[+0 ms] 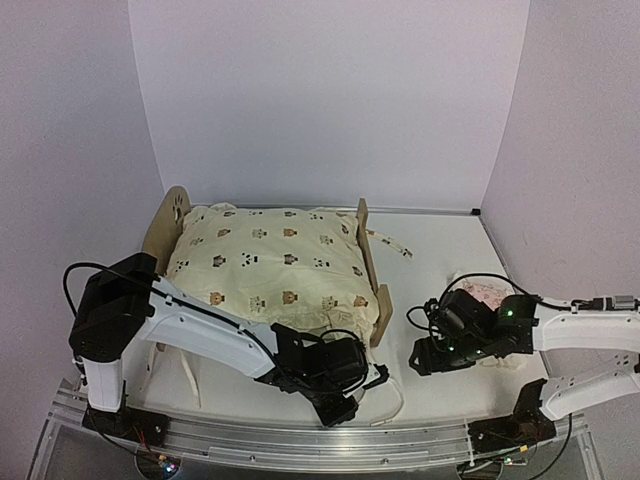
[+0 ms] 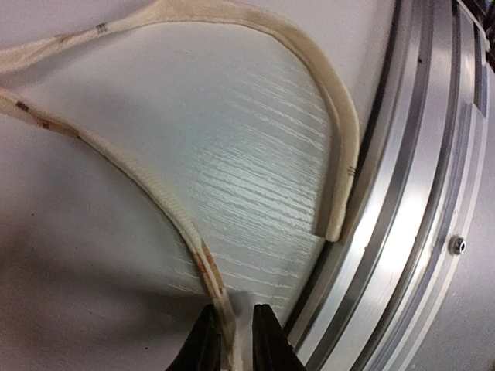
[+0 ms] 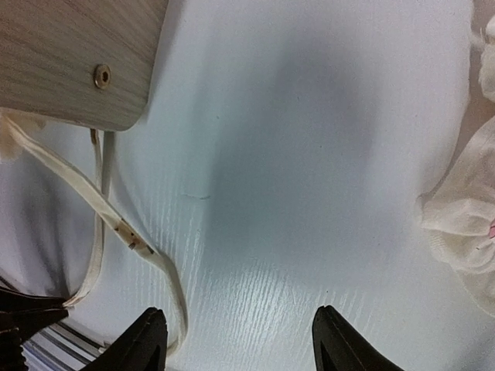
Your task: Set up the pet bed
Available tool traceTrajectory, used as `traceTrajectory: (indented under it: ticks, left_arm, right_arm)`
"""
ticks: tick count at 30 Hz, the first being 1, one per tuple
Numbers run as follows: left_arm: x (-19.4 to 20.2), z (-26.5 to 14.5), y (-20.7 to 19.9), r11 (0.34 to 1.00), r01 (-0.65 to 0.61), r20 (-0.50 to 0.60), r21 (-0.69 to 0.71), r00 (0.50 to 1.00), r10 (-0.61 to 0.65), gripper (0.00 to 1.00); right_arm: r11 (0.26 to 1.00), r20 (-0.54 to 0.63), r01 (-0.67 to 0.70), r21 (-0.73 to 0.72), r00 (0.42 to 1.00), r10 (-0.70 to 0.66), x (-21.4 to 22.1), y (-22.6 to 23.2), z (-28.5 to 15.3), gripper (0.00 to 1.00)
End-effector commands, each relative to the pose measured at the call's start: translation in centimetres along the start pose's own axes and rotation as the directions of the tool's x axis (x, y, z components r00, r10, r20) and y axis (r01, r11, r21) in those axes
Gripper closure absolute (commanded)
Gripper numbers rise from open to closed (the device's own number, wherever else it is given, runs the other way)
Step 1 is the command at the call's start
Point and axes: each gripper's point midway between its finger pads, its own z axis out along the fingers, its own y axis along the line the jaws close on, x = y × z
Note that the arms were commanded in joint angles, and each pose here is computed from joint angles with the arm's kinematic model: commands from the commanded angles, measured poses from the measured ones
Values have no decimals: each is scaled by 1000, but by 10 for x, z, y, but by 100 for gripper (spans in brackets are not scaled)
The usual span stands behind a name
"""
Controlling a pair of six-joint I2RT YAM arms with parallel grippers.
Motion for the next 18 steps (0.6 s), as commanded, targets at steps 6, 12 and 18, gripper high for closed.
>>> traceTrajectory:
  ticks: [6,12,18]
  left_arm:
    - [-13,-17,-6,1000,-5,38,-7,999,5,100]
    - [-38,-51,-31,996,-8,110,91,994,-2,100]
    - [-49,-60,-37,993,5,139,114,990,-21,100]
  right_arm:
    - [995,-100,-33,-90,995,24,28,13,24,57]
    - [992,-160,-30,-123,987,10,49,20,41,75]
    - [986,-188,-14,-169,982,-18,61,37,54,82]
